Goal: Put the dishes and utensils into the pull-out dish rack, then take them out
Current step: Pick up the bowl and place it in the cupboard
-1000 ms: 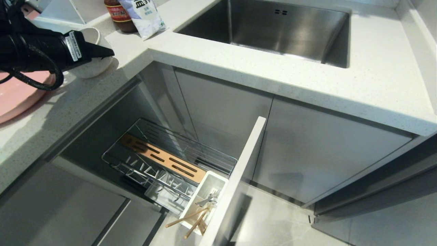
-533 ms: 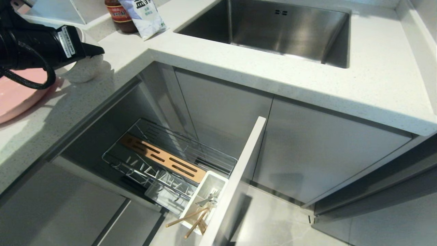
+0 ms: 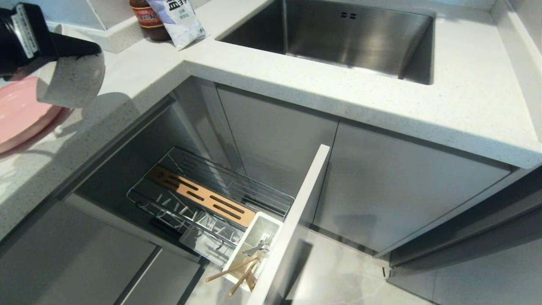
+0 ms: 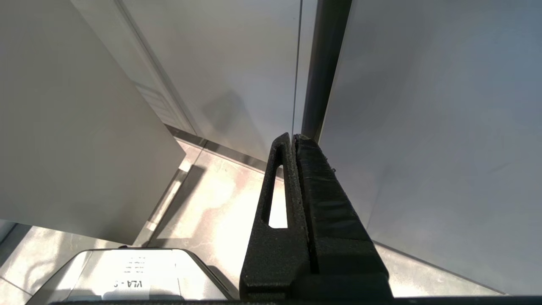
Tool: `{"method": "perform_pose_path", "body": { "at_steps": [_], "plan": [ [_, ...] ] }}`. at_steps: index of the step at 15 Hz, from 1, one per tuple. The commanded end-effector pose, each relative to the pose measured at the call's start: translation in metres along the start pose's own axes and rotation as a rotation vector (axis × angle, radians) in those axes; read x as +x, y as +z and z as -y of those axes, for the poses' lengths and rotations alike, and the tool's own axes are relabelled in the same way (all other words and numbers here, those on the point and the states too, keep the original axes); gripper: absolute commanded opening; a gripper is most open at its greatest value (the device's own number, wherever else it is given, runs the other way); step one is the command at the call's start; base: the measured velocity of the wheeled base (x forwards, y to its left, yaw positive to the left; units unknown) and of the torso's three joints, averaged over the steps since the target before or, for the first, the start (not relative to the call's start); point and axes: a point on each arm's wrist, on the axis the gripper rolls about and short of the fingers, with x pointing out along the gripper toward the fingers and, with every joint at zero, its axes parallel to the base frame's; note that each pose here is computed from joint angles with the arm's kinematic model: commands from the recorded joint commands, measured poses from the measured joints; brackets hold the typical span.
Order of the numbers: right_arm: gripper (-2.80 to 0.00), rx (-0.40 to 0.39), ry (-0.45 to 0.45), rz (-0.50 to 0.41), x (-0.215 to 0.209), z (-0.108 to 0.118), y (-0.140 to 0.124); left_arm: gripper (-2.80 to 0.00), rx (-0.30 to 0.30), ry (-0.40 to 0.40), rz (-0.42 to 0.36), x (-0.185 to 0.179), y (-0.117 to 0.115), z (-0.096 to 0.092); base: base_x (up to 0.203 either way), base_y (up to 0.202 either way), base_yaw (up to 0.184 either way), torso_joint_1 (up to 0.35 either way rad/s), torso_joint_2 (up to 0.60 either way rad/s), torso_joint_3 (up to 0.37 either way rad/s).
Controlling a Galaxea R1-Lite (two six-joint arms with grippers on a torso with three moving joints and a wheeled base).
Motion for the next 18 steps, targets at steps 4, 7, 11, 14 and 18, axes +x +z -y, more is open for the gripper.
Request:
{"method": "perform_pose_path", "body": {
  "at_steps": [4, 7, 11, 14, 18],
  "plan": [
    [-2.8, 0.0, 0.0, 0.001, 0.0, 0.0, 0.0, -2.8, 0.035, -0.179, 0.099, -0.078, -0.007, 0.044, 0.0, 0.0, 0.0, 0.0, 0.0, 0.0],
    [-2.8, 0.001, 0.0, 0.002, 0.0, 0.0, 0.0, -2.8, 0.042, -0.272, 0.017, -0.087, -0.037, 0.056, 0.0, 0.0, 0.0, 0.0, 0.0, 0.0],
    [-2.8, 0.0, 0.0, 0.003, 0.0, 0.0, 0.0, -2.8, 0.039, -0.182, -0.084, -0.079, -0.068, 0.053, 0.0, 0.0, 0.0, 0.0, 0.0, 0.0],
    [-2.8, 0.0, 0.0, 0.002, 0.0, 0.0, 0.0, -2.8, -0.181, -0.158, -0.149, -0.075, -0.08, 0.054, 0.0, 0.0, 0.0, 0.0, 0.0, 0.0],
    [-2.8, 0.0, 0.0, 0.002, 0.0, 0.0, 0.0, -2.8, -0.577, -0.132, -0.252, -0.057, -0.088, 0.06, 0.0, 0.0, 0.0, 0.0, 0.0, 0.0]
  ]
}}
